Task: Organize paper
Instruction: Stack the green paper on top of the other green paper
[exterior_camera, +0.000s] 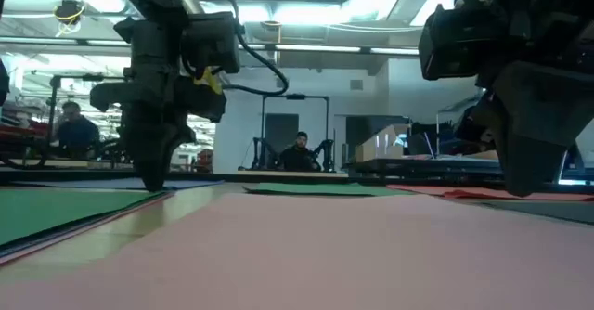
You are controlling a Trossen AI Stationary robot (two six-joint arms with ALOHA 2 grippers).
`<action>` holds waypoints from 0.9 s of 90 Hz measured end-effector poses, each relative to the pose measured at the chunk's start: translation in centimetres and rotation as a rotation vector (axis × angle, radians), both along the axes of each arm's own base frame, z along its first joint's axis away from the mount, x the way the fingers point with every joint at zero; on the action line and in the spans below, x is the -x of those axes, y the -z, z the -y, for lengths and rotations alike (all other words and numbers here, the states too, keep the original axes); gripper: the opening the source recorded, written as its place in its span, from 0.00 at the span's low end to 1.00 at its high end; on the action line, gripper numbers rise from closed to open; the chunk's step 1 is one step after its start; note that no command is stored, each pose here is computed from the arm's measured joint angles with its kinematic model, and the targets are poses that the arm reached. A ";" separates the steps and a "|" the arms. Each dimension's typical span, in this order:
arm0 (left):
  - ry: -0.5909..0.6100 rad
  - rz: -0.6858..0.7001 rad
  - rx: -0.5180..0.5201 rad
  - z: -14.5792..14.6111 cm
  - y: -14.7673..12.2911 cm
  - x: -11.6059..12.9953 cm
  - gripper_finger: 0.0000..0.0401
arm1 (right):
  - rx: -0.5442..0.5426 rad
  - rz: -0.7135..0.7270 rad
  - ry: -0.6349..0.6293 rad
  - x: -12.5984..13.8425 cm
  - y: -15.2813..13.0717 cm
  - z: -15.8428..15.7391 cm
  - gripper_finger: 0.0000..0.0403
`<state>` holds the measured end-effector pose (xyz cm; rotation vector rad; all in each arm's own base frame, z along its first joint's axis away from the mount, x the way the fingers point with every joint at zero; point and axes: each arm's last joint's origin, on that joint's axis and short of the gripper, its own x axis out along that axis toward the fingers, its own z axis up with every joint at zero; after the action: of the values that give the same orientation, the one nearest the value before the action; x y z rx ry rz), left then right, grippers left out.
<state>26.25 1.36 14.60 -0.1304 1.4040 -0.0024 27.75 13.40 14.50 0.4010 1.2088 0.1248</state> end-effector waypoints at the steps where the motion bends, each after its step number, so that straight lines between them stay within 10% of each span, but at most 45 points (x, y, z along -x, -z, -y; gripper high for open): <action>1: 0.000 0.000 0.000 0.0 0.0 0.0 0.00 | 0.000 0.000 0.000 0.0 0.0 0.0 0.00; 37: 0.042 0.018 0.153 1.1 -0.8 -0.5 0.00 | 0.000 -0.001 -0.001 0.0 0.0 0.0 0.00; 81: 0.140 0.031 0.008 1.8 -0.7 -0.6 0.23 | -0.001 -0.001 -0.001 0.0 0.0 0.0 0.00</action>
<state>26.88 -0.39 15.33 -0.0387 1.3795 -0.1261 27.74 13.40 14.50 0.4013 1.2100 0.1254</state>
